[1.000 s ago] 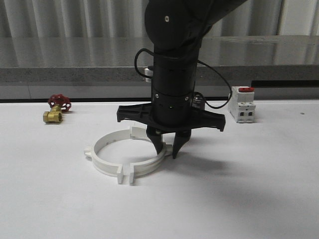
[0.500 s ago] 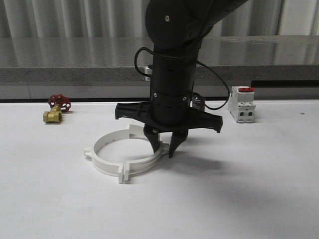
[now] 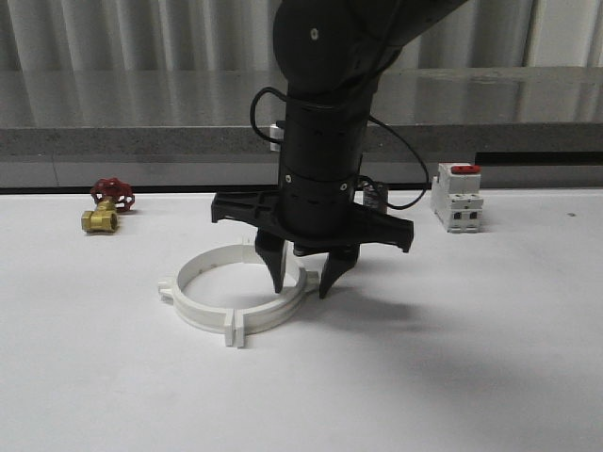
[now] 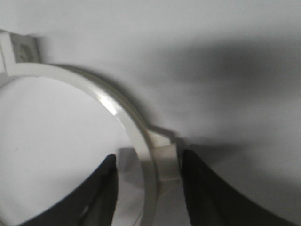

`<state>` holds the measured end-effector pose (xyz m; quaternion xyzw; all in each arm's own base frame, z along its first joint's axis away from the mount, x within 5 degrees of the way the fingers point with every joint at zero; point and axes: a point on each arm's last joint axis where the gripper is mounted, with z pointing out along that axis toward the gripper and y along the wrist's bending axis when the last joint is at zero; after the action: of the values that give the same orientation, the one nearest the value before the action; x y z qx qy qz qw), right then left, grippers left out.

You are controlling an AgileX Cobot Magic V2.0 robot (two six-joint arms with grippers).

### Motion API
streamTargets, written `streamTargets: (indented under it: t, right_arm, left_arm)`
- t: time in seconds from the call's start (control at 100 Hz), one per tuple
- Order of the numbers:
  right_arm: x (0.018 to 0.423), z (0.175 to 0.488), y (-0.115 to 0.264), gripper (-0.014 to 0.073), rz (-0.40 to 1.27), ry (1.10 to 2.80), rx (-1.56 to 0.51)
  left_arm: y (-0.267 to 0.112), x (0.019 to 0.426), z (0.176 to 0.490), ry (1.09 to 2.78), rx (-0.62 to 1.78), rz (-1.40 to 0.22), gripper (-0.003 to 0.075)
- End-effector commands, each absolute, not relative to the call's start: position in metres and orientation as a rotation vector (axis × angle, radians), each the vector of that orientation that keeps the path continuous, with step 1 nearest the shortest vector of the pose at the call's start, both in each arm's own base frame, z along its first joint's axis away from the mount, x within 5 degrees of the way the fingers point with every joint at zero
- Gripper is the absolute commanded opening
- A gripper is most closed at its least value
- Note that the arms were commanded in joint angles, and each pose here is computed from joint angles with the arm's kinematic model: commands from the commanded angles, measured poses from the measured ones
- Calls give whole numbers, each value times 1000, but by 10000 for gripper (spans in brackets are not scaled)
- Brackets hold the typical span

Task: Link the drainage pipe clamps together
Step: 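Press the held half against the placed half to close the ring, then open the right gripper and raise it away from the ring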

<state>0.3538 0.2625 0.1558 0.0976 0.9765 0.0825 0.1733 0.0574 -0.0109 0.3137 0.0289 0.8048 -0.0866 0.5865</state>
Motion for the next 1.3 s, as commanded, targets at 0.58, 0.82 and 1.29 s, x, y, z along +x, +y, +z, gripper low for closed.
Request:
streamTargets:
  t: [0.58,0.82,1.29]
  right_arm:
    - [361,249,258,457,257,2557,-32]
    - [356,306,222,457,230,2443,-134]
    - [287,350,71,457,65,2330,95]
  left_arm:
    - [-11,59,327,1790,56,-214,-20]
    - [-11,59,327,1790,56,-214,-20]
    - [-11,59,327,1790,56,-214,-20]
